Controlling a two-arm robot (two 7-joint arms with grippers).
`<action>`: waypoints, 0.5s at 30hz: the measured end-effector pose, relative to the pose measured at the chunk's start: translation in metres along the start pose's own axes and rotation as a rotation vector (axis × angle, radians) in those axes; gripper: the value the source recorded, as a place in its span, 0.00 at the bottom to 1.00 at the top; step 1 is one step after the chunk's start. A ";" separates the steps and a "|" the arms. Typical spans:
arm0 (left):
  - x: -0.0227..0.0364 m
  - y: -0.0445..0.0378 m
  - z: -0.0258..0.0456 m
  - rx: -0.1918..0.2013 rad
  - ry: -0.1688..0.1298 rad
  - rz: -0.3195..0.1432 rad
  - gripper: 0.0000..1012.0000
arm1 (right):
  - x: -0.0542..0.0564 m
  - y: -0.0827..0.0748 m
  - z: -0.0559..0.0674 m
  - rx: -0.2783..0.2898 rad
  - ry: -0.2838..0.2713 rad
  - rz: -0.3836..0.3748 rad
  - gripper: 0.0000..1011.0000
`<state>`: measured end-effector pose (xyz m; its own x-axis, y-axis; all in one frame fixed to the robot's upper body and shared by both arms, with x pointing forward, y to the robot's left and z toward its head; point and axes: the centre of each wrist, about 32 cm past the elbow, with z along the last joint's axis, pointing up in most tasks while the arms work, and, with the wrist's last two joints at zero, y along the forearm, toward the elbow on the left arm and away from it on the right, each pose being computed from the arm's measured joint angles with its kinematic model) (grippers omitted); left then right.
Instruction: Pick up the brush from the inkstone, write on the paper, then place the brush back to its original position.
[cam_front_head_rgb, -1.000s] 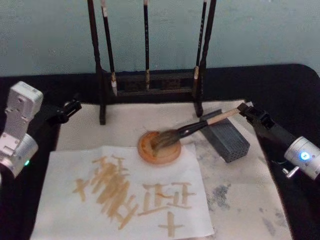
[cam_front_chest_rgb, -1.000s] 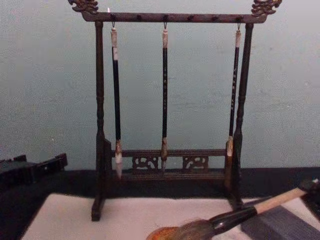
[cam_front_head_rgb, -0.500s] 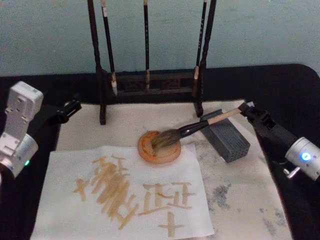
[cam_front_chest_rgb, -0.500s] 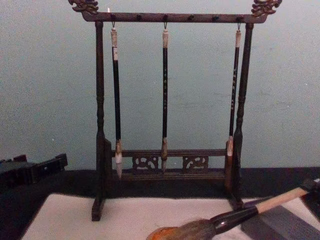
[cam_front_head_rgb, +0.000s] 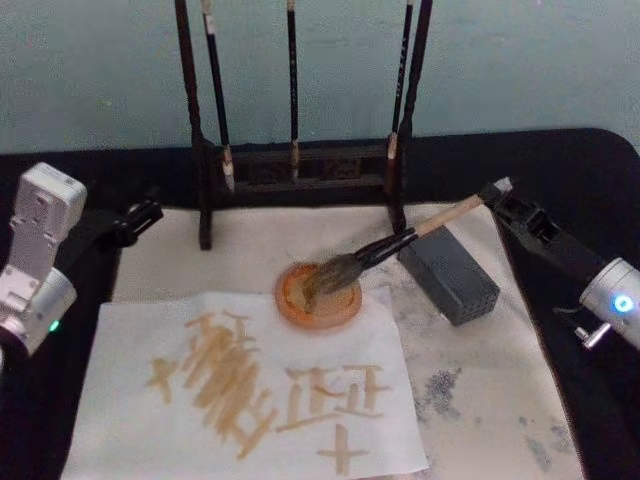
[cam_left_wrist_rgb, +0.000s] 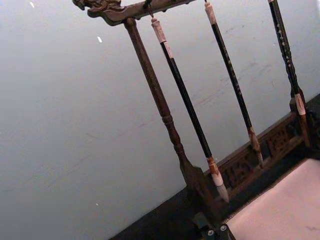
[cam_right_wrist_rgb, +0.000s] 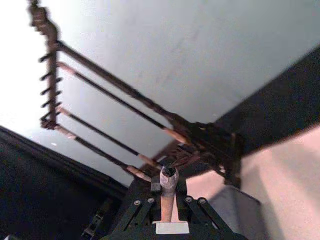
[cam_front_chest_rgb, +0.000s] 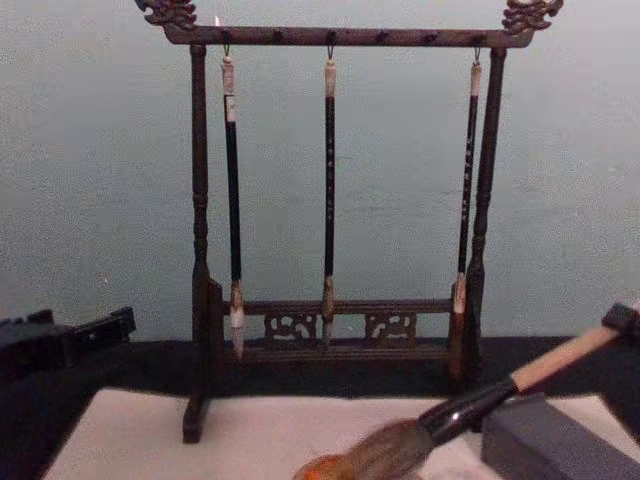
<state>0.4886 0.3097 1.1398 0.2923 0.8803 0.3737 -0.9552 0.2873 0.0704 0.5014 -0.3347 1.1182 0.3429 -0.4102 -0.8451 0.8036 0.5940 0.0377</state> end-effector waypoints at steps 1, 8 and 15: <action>0.0000 0.0000 0.0000 0.000 0.000 0.000 0.99 | -0.005 0.000 0.001 0.001 -0.018 0.011 0.17; 0.0000 0.0000 0.0000 0.000 0.000 0.000 0.99 | -0.024 0.001 0.001 -0.015 -0.088 0.046 0.17; 0.0000 0.0000 0.0000 0.000 0.000 0.000 0.99 | -0.051 0.003 0.002 -0.049 -0.181 0.084 0.17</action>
<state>0.4886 0.3097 1.1398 0.2923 0.8803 0.3737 -0.9552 0.2873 0.0703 0.4877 -0.3132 1.1627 0.4931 -0.4724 -0.7305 0.7454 0.6624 0.0748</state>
